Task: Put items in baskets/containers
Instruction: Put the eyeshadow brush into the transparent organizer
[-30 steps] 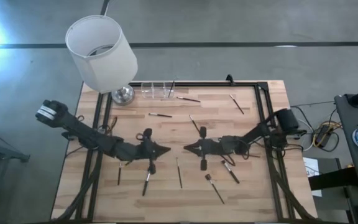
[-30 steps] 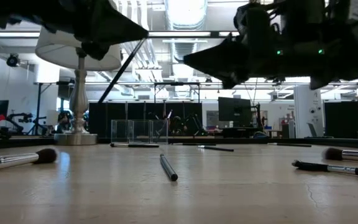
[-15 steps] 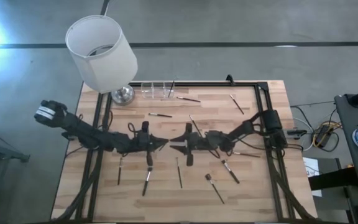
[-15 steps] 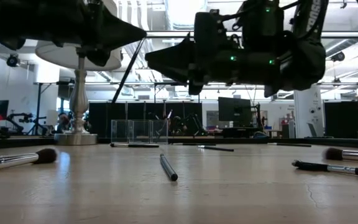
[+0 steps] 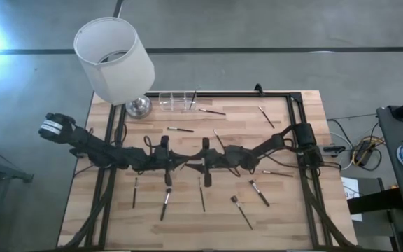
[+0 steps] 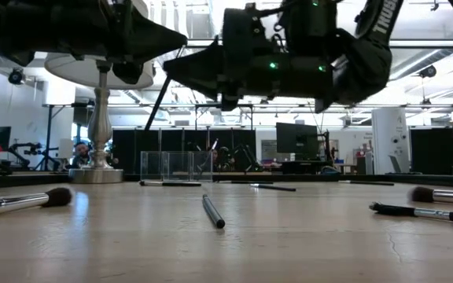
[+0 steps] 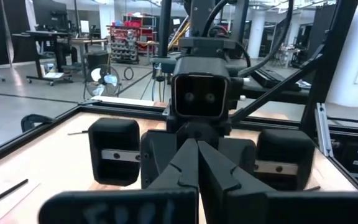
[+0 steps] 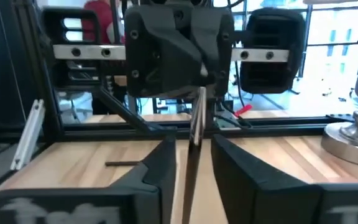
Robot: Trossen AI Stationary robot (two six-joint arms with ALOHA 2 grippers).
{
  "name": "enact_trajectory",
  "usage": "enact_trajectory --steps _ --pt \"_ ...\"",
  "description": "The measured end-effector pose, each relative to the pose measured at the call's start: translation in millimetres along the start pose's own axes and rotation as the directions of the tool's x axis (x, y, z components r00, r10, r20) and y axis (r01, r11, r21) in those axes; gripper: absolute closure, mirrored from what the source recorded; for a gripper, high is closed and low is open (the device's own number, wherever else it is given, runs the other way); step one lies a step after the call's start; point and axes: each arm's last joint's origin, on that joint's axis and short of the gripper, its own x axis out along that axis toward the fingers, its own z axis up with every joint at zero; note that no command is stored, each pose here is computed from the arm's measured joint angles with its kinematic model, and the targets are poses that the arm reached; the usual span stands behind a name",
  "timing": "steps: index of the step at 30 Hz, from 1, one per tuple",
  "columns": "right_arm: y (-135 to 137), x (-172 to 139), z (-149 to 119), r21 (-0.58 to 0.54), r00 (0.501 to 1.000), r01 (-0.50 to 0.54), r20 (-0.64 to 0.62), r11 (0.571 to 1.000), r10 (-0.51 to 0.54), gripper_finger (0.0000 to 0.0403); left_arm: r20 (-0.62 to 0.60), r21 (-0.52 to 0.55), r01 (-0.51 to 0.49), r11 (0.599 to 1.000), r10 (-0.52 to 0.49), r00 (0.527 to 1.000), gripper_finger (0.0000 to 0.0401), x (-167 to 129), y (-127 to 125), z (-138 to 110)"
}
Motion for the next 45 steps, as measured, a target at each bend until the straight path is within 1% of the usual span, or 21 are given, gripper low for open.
enact_trajectory --steps 6,7,9,12,15,19,23,25,27,31,33,36,41,45 --pt "2 9 7 -0.025 1.0 0.001 0.004 1.0 -0.001 0.0382 -0.001 -0.005 0.006 1.0 -0.006 1.0 0.0401 0 0 0" --pt "2 9 6 -0.029 1.0 0.001 -0.001 1.0 -0.001 0.0385 -0.002 -0.005 0.01 1.0 -0.01 1.0 0.0401 0 0 0" --pt "2 8 5 -0.015 1.0 0.003 -0.008 1.0 -0.003 0.0386 -0.006 -0.013 0.02 1.0 -0.02 1.0 0.0401 0 -1 -1" --pt "2 3 0 0.006 0.999 0.006 -0.031 1.0 -0.006 0.0388 -0.002 -0.044 -0.002 0.999 0.002 1.0 0.0401 -1 0 2" --pt "1 -3 -2 0.016 0.998 0.025 -0.053 1.0 -0.024 0.0388 -0.011 -0.041 -0.009 0.999 0.009 1.0 0.0401 -4 1 5" --pt "1 -12 14 0.019 0.998 0.034 -0.056 0.999 -0.033 0.0389 -0.065 -0.047 -0.014 0.999 0.011 0.998 0.0393 -12 3 9" --pt "1 -24 36 0.006 0.995 0.055 -0.087 0.998 -0.055 0.039 -0.185 -0.063 -0.032 0.997 0.02 0.983 0.0359 -20 6 4" --pt "2 -28 50 0.006 0.995 0.053 -0.081 0.999 -0.053 0.039 -0.213 -0.082 -0.04 0.996 0.022 0.977 0.034 -21 6 1" --pt "3 -27 62 0.004 0.996 0.048 -0.074 0.999 -0.048 0.039 -0.227 -0.085 -0.044 0.995 0.023 0.974 0.0325 -21 6 -3" --pt "5 -23 72 -0.001 0.994 0.021 -0.108 1.0 -0.021 0.039 -0.24 -0.07 -0.035 0.997 0.018 0.971 0.0307 -19 6 -8" --pt "5 -20 74 -0.007 0.993 0.013 -0.115 1.0 -0.013 0.039 -0.219 -0.066 -0.004 0.998 -0.01 0.976 0.0305 -16 3 -6" --pt "6 -15 70 -0.003 0.992 -0.016 -0.127 1.0 0.016 0.039 -0.197 -0.052 0.052 0.997 -0.061 0.979 0.0305 -13 0 -5" --pt "7 -6 69 -0.006 0.992 -0.031 -0.125 0.999 0.03 0.0391 -0.197 -0.029 0.057 0.998 -0.062 0.979 0.0305 -6 -3 -3" --pt "7 -2 72 -0.007 0.99 -0.048 -0.13 0.999 0.047 0.0391 -0.213 0.019 0.077 0.997 -0.071 0.974 0.0305 -1 -5 -5"
